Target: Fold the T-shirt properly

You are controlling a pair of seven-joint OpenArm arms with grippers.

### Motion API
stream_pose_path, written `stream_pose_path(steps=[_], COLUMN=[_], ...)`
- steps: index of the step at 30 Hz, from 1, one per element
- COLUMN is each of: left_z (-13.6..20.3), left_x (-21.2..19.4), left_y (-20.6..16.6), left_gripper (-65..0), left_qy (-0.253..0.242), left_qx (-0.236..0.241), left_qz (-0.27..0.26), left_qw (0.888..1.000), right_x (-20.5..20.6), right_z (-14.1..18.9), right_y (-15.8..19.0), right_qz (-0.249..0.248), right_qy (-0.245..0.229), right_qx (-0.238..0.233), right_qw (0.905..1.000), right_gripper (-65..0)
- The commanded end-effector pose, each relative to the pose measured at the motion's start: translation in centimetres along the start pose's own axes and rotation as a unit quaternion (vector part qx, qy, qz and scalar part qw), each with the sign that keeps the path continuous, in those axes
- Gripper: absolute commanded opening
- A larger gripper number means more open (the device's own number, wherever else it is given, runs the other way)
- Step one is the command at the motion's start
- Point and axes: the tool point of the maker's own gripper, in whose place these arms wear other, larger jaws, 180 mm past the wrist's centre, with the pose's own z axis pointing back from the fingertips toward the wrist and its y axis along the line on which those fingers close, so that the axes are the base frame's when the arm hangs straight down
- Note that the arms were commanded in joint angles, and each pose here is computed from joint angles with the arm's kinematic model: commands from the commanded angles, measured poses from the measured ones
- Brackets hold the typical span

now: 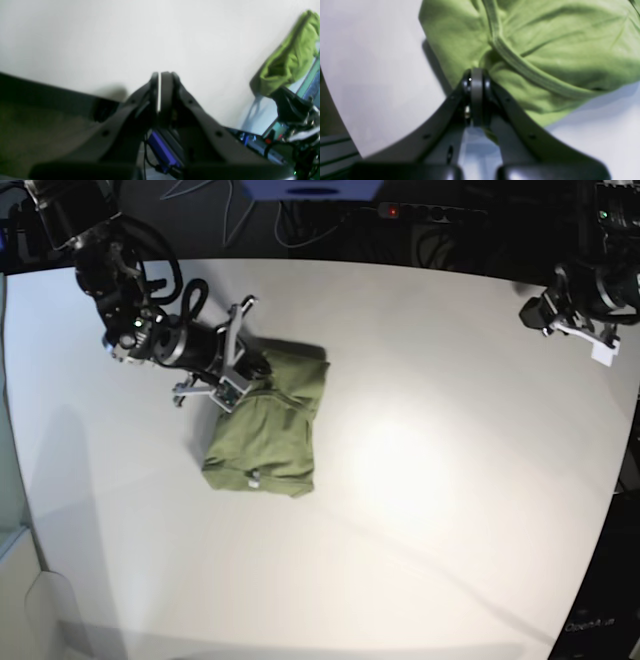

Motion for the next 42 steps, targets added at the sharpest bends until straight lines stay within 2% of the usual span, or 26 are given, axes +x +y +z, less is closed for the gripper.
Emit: stream_pose_path(steps=[1,18,23,26,30,35,37,40,42], left_z=[0.6,0.9,0.9,1.0,0.8,1.5,1.9,2.5,2.6], left_x=[0.6,-1.3,-1.3,-1.7,-2.5,-4.8,-5.6,-7.3,-8.0], left_y=[-0.1,1.5,1.7,2.5,2.7,4.1,4.4,5.8,7.1], left_gripper=[-63.4,-63.4,-63.4,-63.4,-63.4,-63.4,-63.4,-63.5,-63.5], left_qy=[-0.005,0.016,0.017,0.018,0.020,0.035,0.041,0.066,0.082], left_qx=[0.001,0.020,0.022,0.045,0.064,0.104,0.119,0.144,0.171], left_qz=[-0.011,-0.002,-0.002,-0.012,-0.026,-0.050,-0.077,-0.145,-0.193], left_qw=[1.000,1.000,1.000,0.999,0.997,0.993,0.989,0.977,0.963], right_x=[-0.9,-2.4,0.0,2.0,2.7,-0.4,-1.9,-4.4,-6.0], right_z=[0.3,1.3,2.8,4.3,5.7,7.2,8.0,9.8,11.2], right_y=[-0.2,-0.7,0.1,0.9,1.8,1.8,2.2,3.1,3.9], right_qz=[0.010,0.019,0.055,0.088,0.103,0.062,0.042,0.000,-0.026], right_qy=[0.024,0.042,0.016,-0.006,-0.017,0.006,0.014,0.013,0.007], right_qx=[-0.003,-0.007,-0.007,-0.006,-0.007,-0.023,-0.027,-0.035,-0.041], right_qw=[0.9997,0.9989,0.9983,0.9961,0.9945,0.9978,0.9986,0.9993,0.9988], right_gripper=[-64.7,-64.7,-64.7,-64.7,-64.7,-64.7,-64.9,-64.9,-64.9])
